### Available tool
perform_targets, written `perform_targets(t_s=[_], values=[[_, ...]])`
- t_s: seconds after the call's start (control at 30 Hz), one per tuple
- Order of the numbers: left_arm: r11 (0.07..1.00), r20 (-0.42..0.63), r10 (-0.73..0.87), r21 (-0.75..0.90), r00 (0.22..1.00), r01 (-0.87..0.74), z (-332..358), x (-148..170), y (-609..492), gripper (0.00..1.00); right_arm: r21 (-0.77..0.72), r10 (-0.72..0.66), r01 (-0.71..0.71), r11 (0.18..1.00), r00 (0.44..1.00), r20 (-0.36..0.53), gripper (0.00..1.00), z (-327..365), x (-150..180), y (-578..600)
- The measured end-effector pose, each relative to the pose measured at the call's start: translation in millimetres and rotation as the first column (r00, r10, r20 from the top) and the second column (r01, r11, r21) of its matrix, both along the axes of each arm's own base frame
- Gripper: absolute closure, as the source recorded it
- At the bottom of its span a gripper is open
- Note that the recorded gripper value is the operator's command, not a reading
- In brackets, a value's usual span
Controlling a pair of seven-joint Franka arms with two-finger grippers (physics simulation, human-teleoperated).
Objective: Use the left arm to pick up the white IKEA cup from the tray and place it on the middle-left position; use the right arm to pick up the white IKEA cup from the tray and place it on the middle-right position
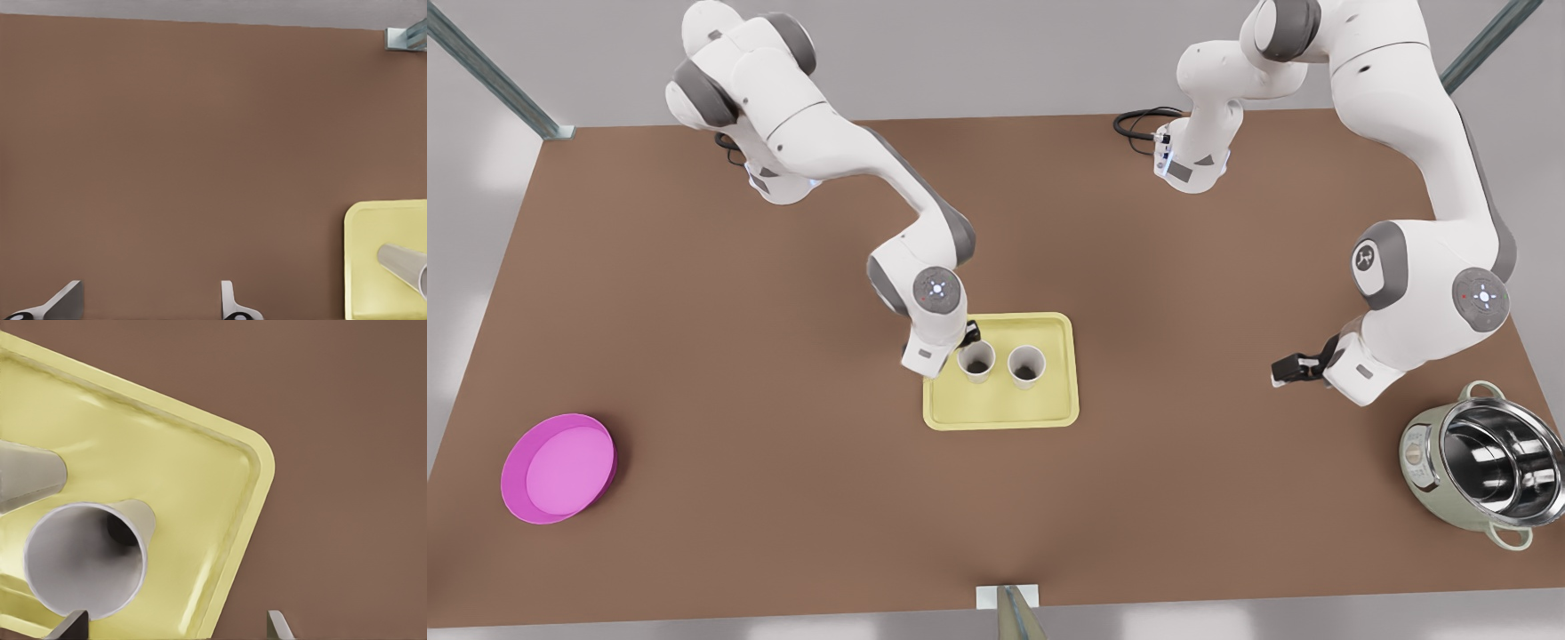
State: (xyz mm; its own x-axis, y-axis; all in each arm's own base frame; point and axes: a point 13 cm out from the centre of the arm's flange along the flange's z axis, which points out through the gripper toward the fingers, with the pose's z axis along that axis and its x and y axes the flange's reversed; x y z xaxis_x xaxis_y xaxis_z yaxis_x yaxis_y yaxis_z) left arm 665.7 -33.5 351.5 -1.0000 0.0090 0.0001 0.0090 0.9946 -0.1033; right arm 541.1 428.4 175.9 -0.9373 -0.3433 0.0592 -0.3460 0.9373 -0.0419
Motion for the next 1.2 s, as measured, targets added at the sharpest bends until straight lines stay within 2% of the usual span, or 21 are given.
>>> perform_targets(t_s=[0.13, 0.5, 1.1, 1.13, 1.17, 1.2], values=[[1.0, 0.008, 0.005, -0.003, 1.0, -0.005, 0.6, 2.0, -1.1, 0.0, 0.028, -0.065, 0.064, 0.998, 0.997, 0.034, 0.0, -23.2, -6.1, 27.8], [1.0, 0.013, 0.014, -0.002, 1.0, -0.014, 0.4, 3.3, -1.1, 0.0, 0.07, -0.257, 0.252, 0.965, 0.963, 0.077, 0.0, -29.8, 9.1, 31.6], [1.0, 0.008, 0.02, 0.0, 1.0, -0.02, -1.5, 2.4, 0.9, 0.0, 0.035, -0.367, 0.365, 0.93, 0.926, 0.086, 0.0, -80.1, 4.0, 12.3], [1.0, 0.008, 0.021, 0.0, 1.0, -0.021, -1.3, 2.4, 1.2, 0.0, 0.043, -0.369, 0.367, 0.929, 0.925, 0.089, 0.12, -83.5, 5.1, 13.5], [1.0, 0.008, 0.021, 0.0, 1.0, -0.021, -1.5, 2.3, 1.4, 0.0, 0.052, -0.371, 0.367, 0.929, 0.924, 0.093, 0.28, -84.4, 6.8, 15.4], [1.0, 0.008, 0.021, 0.0, 1.0, -0.021, -1.6, 2.2, 1.4, 0.0, 0.063, -0.371, 0.367, 0.928, 0.924, 0.096, 0.35, -83.8, 8.5, 17.4]])
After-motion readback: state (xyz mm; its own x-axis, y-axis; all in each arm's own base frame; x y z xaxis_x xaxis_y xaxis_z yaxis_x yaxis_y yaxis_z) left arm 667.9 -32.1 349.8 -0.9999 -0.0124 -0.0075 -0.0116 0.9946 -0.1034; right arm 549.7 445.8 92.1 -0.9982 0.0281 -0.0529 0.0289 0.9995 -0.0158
